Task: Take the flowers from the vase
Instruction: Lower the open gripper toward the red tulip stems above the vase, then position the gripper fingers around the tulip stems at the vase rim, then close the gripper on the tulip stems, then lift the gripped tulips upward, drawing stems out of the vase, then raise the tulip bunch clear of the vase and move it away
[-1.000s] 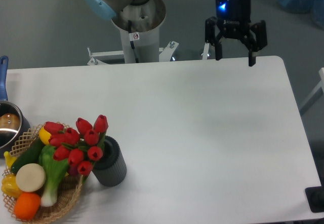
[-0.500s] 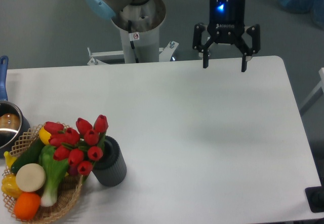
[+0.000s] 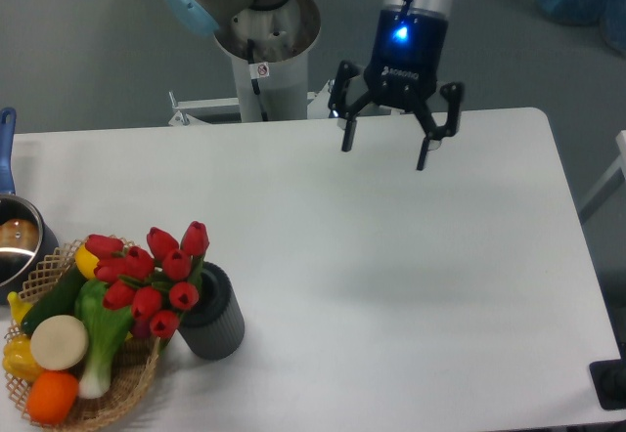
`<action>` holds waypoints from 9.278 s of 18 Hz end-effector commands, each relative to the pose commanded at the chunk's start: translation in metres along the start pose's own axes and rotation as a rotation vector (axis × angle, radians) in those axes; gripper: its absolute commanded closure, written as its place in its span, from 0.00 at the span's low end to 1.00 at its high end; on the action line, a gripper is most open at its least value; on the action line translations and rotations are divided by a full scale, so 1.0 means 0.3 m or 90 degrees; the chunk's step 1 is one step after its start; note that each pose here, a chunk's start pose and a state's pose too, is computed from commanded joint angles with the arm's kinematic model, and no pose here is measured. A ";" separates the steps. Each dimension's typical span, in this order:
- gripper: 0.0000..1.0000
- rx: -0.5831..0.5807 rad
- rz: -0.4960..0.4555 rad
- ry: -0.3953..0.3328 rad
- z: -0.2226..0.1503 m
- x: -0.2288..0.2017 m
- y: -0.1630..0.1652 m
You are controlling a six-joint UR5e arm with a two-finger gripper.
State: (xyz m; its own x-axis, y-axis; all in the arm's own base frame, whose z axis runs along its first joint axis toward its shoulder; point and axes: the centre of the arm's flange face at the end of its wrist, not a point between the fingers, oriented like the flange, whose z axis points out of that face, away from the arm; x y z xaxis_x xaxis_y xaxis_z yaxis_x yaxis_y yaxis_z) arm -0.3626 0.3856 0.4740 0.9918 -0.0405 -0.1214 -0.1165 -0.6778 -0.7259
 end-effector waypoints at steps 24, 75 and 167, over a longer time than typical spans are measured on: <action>0.00 0.110 0.053 0.257 0.495 0.270 0.029; 0.00 0.189 0.074 0.336 0.729 0.252 -0.016; 0.72 0.227 -0.062 0.068 -0.037 -0.197 -0.150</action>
State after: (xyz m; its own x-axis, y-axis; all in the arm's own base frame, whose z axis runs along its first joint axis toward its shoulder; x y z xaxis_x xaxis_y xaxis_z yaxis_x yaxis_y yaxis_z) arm -0.4153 0.4104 0.5213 0.9969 -0.0774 0.0165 -0.0146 -0.3848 -0.9229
